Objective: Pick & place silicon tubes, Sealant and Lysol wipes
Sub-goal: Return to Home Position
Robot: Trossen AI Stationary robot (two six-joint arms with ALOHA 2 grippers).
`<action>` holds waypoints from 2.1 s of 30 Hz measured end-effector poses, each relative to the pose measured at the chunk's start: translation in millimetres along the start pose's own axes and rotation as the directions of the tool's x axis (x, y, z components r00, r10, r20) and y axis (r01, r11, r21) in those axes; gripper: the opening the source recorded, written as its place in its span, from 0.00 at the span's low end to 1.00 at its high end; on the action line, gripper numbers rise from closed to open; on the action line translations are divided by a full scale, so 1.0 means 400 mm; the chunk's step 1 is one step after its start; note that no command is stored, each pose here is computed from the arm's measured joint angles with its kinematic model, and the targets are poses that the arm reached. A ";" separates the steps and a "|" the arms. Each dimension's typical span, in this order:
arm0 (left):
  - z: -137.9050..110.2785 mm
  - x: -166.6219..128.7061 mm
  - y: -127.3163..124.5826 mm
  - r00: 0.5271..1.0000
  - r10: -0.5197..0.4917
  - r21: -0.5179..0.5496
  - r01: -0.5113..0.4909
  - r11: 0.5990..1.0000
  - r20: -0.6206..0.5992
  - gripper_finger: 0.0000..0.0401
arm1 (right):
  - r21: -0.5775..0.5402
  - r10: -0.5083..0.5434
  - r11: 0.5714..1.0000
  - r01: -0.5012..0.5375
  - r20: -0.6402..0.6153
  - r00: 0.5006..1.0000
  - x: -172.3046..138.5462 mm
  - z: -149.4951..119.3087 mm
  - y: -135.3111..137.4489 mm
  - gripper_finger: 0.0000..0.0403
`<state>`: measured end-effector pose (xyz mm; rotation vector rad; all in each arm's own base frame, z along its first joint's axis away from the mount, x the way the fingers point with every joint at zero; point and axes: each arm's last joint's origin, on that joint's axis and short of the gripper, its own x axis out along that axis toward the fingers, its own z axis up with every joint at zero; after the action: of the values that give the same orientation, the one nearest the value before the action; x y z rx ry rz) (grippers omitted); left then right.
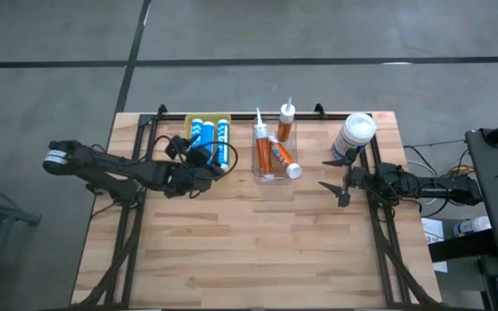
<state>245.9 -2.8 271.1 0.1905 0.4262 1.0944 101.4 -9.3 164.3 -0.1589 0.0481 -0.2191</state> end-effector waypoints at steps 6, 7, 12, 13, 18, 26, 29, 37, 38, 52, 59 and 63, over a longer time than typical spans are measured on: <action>-0.026 0.008 -0.005 1.000 -0.011 -0.075 0.010 0.997 -0.021 0.90 | 0.000 0.000 1.000 0.000 0.000 1.000 0.000 0.000 0.000 0.79; -0.036 0.009 -0.008 0.998 -0.041 -0.067 0.038 0.997 -0.037 0.90 | 0.000 0.000 1.000 0.000 0.000 1.000 0.000 0.000 0.000 0.79; -0.082 0.010 -0.037 0.898 -0.402 0.131 0.427 0.895 -0.179 0.90 | 0.000 0.000 1.000 0.000 0.000 1.000 0.000 0.000 0.000 0.79; -0.080 0.008 -0.042 0.861 -0.476 0.157 0.503 0.850 -0.179 0.90 | 0.000 0.000 1.000 0.000 0.000 1.000 0.000 0.000 0.000 0.79; -0.048 -0.012 -0.062 0.624 -0.776 0.324 0.756 0.568 -0.095 0.90 | 0.000 0.000 1.000 0.000 0.000 1.000 0.000 0.000 0.000 0.79; -0.047 -0.016 -0.067 0.551 -0.828 0.373 0.793 0.481 -0.103 0.90 | 0.000 0.000 1.000 0.000 0.000 1.000 0.000 0.000 0.000 0.79; -0.048 -0.014 -0.066 0.573 -0.813 0.336 0.789 0.514 -0.102 0.90 | 0.000 0.000 1.000 0.000 0.000 1.000 0.000 0.000 0.000 0.79; -0.050 -0.014 -0.066 0.576 -0.810 0.329 0.790 0.518 -0.107 0.90 | 0.000 0.000 1.000 0.000 0.000 1.000 0.000 0.000 0.000 0.79; -0.050 -0.014 -0.066 0.576 -0.811 0.329 0.790 0.518 -0.107 0.90 | 0.000 0.000 1.000 0.000 0.000 1.000 0.000 0.000 0.000 0.79; -0.014 -0.022 0.010 0.599 -0.800 0.200 0.788 0.583 -0.027 0.90 | 0.000 0.000 1.000 0.000 0.000 1.000 0.000 0.000 0.000 0.79; 0.039 -0.073 0.132 0.592 -0.787 0.079 0.788 0.610 0.175 0.90 | 0.000 0.000 1.000 0.000 0.000 1.000 0.000 0.000 0.000 0.79; 0.050 -0.094 0.175 0.580 -0.777 0.048 0.793 0.607 0.244 0.90 | 0.000 0.000 1.000 0.000 -0.001 1.000 0.000 0.000 0.000 0.79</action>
<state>182.6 -3.2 323.2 0.0519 0.2022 0.1759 101.4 -9.3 164.2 -0.1589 0.0488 -0.2188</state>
